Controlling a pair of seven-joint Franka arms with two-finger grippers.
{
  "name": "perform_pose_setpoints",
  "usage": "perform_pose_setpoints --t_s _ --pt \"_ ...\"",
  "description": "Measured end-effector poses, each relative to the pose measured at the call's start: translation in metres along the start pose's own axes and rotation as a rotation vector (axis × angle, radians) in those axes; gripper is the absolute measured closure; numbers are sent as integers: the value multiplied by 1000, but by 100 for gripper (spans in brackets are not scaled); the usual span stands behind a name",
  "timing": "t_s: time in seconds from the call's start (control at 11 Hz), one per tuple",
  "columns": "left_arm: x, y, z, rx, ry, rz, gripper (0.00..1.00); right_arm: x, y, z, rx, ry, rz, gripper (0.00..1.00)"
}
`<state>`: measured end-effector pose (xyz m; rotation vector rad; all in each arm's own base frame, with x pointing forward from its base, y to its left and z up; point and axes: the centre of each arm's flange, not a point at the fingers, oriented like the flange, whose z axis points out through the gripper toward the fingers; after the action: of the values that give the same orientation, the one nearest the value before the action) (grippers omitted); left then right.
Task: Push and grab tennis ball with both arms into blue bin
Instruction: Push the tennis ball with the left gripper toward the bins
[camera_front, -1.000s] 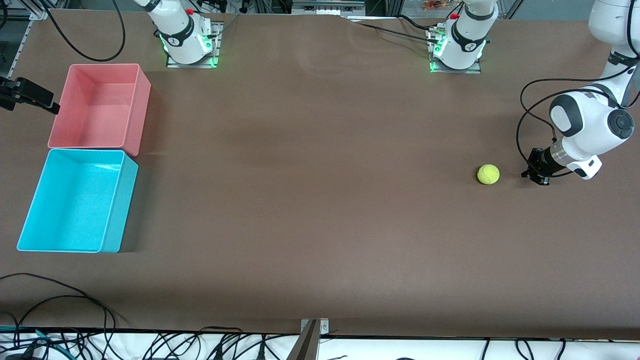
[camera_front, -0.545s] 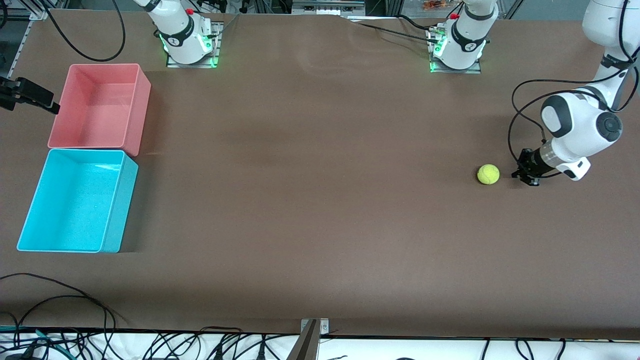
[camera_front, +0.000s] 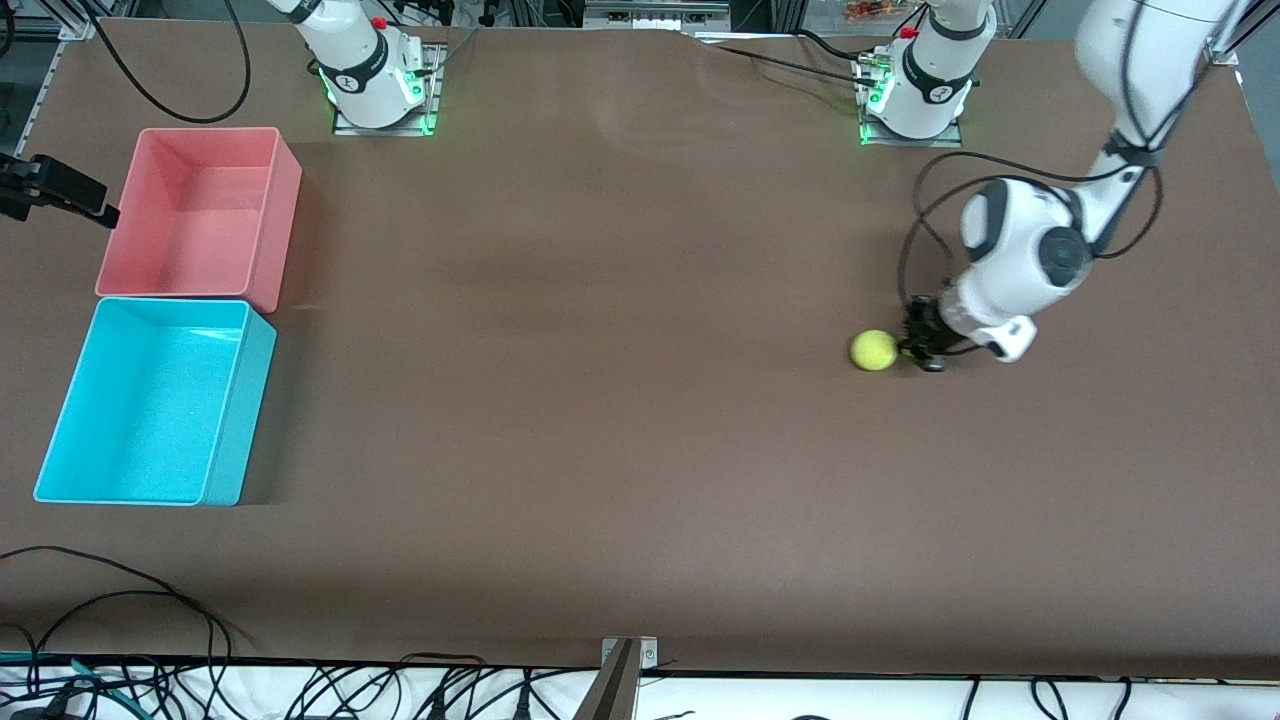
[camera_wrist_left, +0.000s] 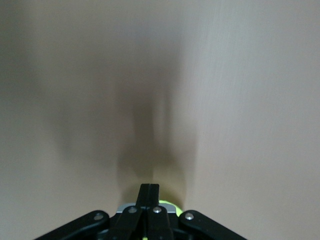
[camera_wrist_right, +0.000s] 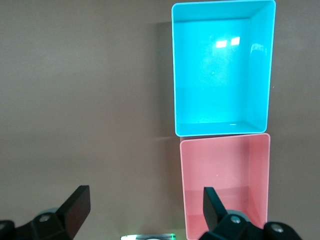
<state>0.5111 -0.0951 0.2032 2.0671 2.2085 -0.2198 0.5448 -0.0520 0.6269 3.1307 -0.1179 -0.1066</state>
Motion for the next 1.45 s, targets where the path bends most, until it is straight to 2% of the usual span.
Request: perform_pose_setpoints --t_s 0.18,0.27,0.36,0.55,0.82,1.0,1.18,1.36,1.45 --pt "-90 -25 -5 -13 -1 36 99 0 -1 0 0 -1 -2 0" --pt "-111 -32 -14 -29 15 75 99 -1 -1 1 0 -7 -2 0" --pt "-112 -32 -25 -30 44 98 99 -1 -1 1 0 -13 -3 0" --pt "-83 -19 -54 -44 94 142 99 -2 -2 2 0 -18 -4 0" --pt "0 22 -105 -34 135 254 99 -6 -5 5 1 -58 -9 0" --pt "53 43 -135 -41 145 387 96 -7 -11 7 0 -73 -21 0" --pt "81 59 -166 -37 153 450 73 -8 -18 8 -1 -82 -33 0" --pt "81 69 -189 -35 157 486 49 -4 -30 14 -4 -93 -55 0" --pt "81 72 -198 -10 156 551 36 -1 -41 20 -7 -103 -75 0"
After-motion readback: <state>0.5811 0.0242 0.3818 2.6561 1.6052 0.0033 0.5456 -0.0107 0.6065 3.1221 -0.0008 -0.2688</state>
